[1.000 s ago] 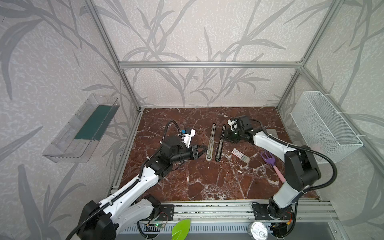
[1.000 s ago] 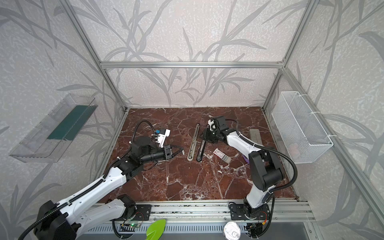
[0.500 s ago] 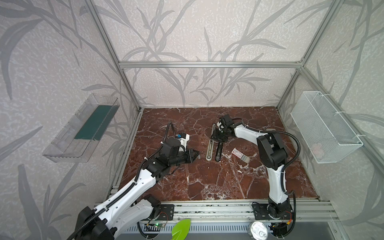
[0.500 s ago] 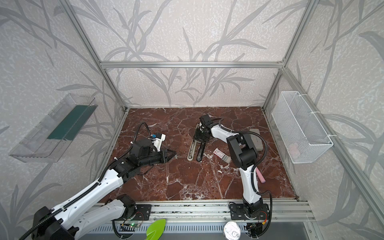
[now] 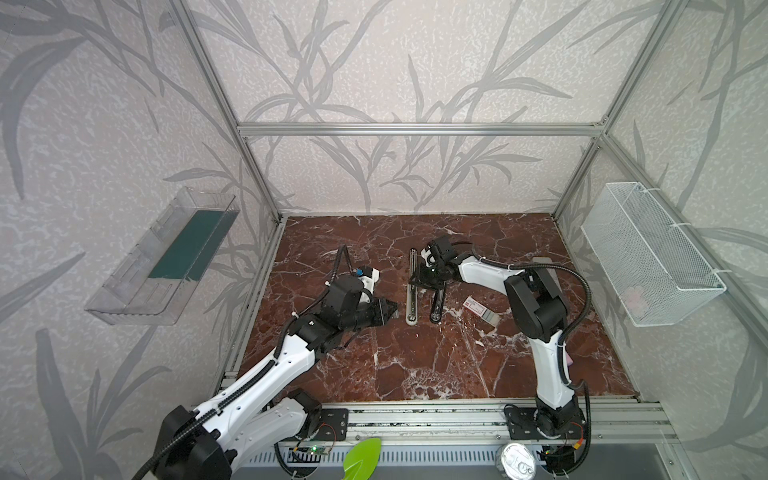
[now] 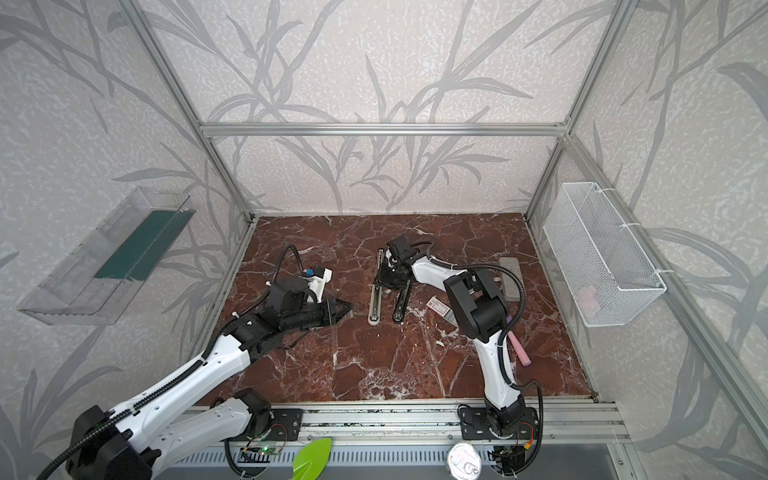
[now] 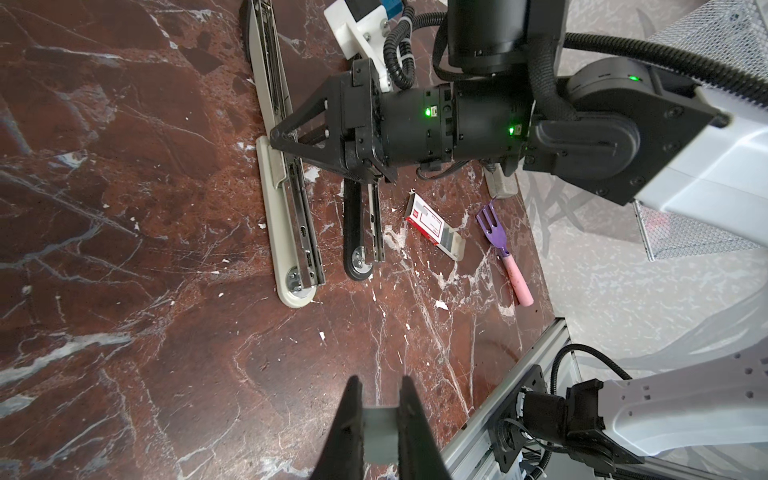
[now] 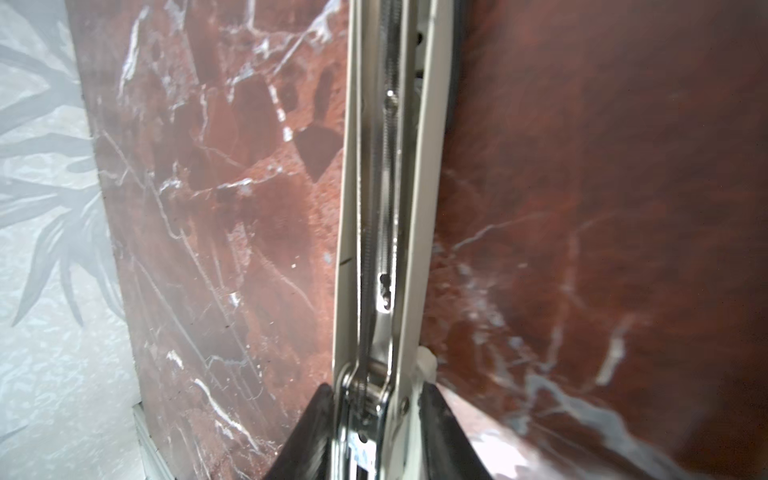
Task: Load the staples into the stapler
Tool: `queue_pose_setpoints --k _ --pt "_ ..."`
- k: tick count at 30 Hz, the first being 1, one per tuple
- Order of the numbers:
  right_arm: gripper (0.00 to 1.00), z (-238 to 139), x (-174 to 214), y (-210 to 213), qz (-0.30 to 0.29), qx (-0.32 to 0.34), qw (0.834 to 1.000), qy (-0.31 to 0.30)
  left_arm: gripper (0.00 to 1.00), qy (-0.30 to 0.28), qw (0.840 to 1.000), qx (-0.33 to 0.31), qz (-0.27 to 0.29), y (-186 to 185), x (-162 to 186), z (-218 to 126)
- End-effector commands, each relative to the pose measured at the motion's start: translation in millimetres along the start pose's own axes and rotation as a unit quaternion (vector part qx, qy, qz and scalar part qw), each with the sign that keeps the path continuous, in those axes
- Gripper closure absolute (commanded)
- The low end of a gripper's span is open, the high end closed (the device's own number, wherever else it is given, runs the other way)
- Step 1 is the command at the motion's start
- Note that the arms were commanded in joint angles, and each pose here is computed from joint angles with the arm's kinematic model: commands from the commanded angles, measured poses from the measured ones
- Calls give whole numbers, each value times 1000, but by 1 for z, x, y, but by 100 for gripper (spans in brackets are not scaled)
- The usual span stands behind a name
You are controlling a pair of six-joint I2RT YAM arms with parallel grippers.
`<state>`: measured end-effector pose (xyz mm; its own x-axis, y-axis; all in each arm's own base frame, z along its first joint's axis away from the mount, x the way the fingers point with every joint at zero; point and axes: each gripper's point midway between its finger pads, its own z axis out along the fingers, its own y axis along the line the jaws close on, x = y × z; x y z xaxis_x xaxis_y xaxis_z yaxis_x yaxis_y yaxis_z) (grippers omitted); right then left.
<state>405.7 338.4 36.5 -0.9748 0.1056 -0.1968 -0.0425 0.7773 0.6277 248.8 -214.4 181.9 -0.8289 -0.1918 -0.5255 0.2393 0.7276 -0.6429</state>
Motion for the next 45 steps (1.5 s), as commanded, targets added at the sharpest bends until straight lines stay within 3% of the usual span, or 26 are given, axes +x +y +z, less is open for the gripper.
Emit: queue_pose_setpoints --k 1,11,19,26,34,45 --pt "65 10 27 -3 18 -4 999 35 89 -14 1000 -12 6 -1 -14 -1" --pt "57 -12 22 23 -9 -23 1000 19 89 -3 998 -68 -5 16 -20 8" --pt "57 -74 24 20 -46 -1 998 -49 88 16 990 -141 -12 32 -32 19" --pt "58 -122 57 6 -75 -4 994 -85 88 35 980 -192 -23 45 -43 43" --pt "57 -161 103 9 -180 -48 976 -116 88 69 970 -234 -16 49 -47 82" --pt "56 -178 137 6 -262 -30 956 -127 88 110 953 -281 19 49 -44 133"
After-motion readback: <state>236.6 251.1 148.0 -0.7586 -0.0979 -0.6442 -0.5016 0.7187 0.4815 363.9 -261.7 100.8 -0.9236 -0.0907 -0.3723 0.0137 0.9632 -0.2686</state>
